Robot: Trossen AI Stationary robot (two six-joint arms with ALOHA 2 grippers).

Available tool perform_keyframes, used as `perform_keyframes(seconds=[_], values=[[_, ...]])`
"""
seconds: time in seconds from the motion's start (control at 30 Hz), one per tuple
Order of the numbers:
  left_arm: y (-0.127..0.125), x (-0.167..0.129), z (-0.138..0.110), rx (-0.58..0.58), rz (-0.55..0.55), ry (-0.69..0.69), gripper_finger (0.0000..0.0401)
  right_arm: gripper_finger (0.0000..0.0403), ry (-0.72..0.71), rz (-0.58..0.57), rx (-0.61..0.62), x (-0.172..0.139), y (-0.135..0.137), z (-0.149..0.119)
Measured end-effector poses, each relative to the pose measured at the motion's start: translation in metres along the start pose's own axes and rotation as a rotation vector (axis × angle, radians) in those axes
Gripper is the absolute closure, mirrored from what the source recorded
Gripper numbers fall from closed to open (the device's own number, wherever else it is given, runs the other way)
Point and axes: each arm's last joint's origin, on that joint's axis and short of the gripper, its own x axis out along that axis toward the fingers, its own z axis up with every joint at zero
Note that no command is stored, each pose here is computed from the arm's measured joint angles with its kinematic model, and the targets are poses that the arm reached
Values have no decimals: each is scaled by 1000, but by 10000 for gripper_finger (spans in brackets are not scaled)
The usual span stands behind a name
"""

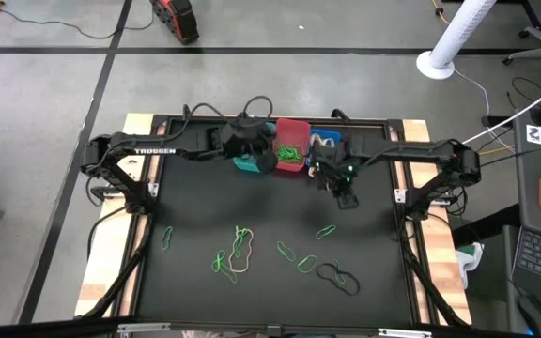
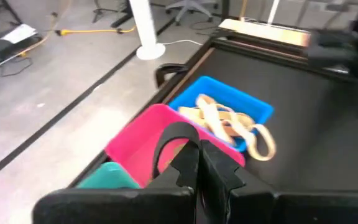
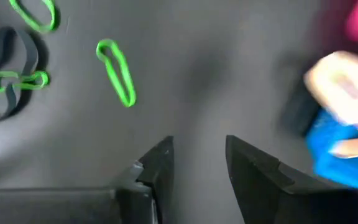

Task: Sort rubber bands into baskets
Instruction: Put the black rubber band into the light blue bin, then put the green rubber band into the pink bin

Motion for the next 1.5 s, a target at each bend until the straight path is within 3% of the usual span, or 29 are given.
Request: perform_keyframes(seconds=[0.23, 0.6, 0.87, 1.17, 1.5], values=[[26, 17, -13, -18, 77, 67, 389, 260, 5, 10, 24, 48, 23, -15], [45, 28, -37, -29, 130, 138, 386, 260, -55, 18, -128, 98, 58, -19], [47, 31, -52, -28, 140, 186, 350, 260, -89, 21, -187, 102, 71, -15], [47, 31, -53, -47, 141, 186, 288, 260, -110, 30, -254, 104, 87, -13], [46, 31, -53, -96, 143, 180, 278, 260, -113, -73, -326, 106, 104, -11]])
